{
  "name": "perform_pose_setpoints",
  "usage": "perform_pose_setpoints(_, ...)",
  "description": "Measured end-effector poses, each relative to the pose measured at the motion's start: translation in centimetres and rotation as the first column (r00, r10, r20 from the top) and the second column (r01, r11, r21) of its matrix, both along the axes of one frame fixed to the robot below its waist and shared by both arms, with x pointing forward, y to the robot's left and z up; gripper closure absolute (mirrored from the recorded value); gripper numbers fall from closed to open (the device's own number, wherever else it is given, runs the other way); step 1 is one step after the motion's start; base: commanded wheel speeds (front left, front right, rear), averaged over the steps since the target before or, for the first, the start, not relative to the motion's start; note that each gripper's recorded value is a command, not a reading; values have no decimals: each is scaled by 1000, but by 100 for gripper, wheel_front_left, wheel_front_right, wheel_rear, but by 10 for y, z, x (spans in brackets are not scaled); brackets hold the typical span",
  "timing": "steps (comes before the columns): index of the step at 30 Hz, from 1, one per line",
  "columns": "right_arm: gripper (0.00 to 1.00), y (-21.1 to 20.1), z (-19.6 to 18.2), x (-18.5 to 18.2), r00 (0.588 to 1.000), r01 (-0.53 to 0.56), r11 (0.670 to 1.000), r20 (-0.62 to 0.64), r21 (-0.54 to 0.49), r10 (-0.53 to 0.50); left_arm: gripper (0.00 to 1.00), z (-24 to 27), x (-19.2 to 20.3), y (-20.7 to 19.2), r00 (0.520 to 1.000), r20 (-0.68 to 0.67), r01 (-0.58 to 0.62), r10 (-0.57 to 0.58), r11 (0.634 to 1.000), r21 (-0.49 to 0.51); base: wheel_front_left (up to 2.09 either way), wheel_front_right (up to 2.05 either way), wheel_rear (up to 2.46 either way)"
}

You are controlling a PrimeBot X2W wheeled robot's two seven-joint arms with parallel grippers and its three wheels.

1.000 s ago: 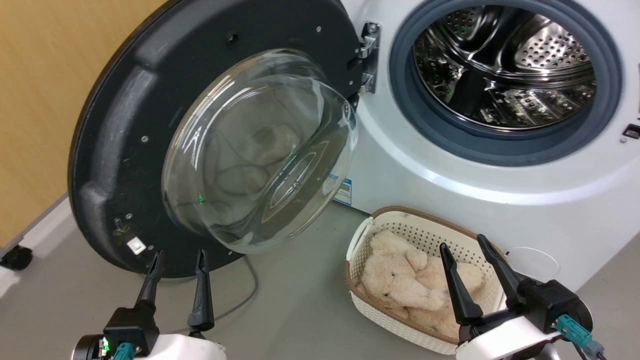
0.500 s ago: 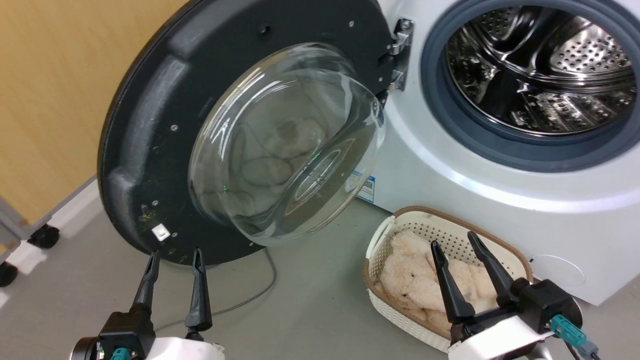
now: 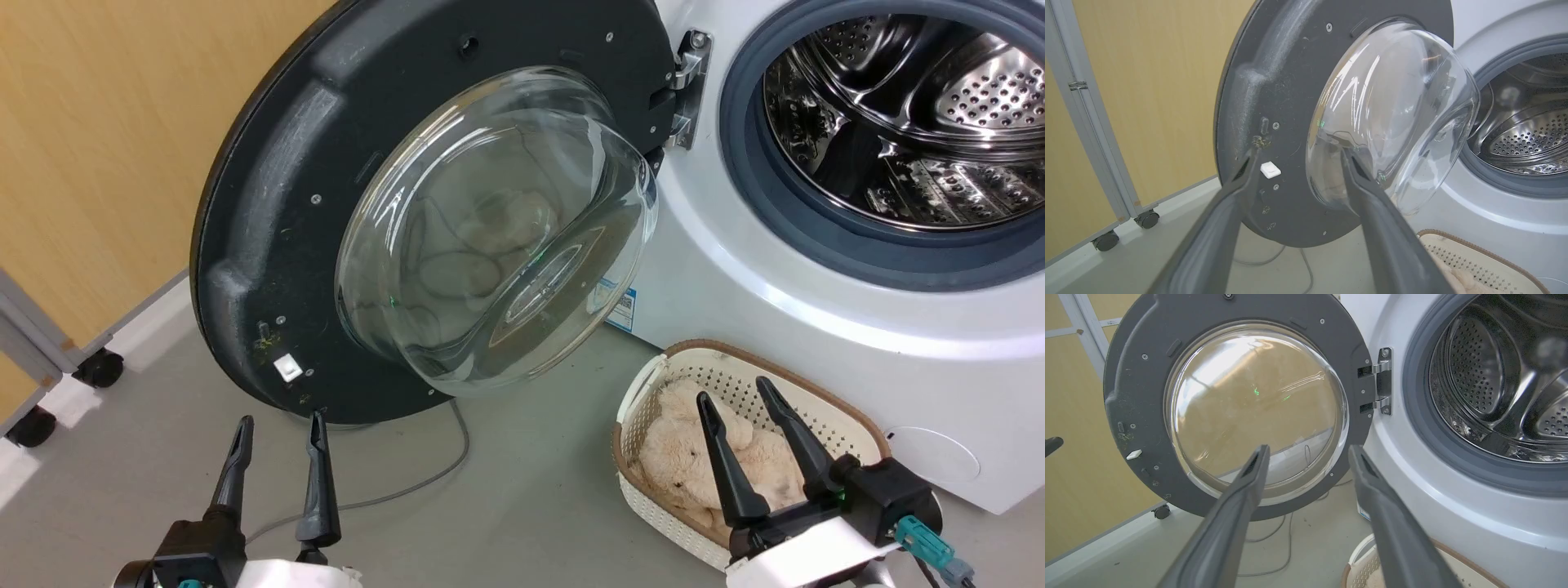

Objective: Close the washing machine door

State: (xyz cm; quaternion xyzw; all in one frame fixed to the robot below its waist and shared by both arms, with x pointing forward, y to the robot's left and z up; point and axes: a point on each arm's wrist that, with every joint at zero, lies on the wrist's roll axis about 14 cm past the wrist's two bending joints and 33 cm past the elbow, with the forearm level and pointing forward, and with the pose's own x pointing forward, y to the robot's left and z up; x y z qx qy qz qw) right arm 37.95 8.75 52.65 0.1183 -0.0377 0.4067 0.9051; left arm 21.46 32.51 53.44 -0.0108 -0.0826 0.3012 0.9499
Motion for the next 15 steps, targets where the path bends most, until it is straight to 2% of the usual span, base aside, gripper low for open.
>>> perform_pose_setpoints(5,0,-1,1,0,1000,3,1000,4,1,-3,0,2,-1,1,1000,16,-5,5,1000,-9,0,0,0)
perform_pose_setpoints(6,0,-1,1,0,1000,4,1000,4,1,-4,87,4,-1,1,1000,25,-6,6,1000,-12,0,0,0)
perform_pose_setpoints(7,0,-1,2,0,1000,4,1000,5,1,-4,100,8,-1,2,999,42,-5,6,1000,-13,0,0,0)
perform_pose_setpoints(10,0,-2,1,1,1000,6,1000,5,1,-6,100,25,-6,10,996,85,-28,27,1000,13,0,0,0)
perform_pose_setpoints(15,0,-6,2,4,1000,21,1000,6,4,-21,100,68,-16,34,981,180,-86,65,990,111,0,0,0)
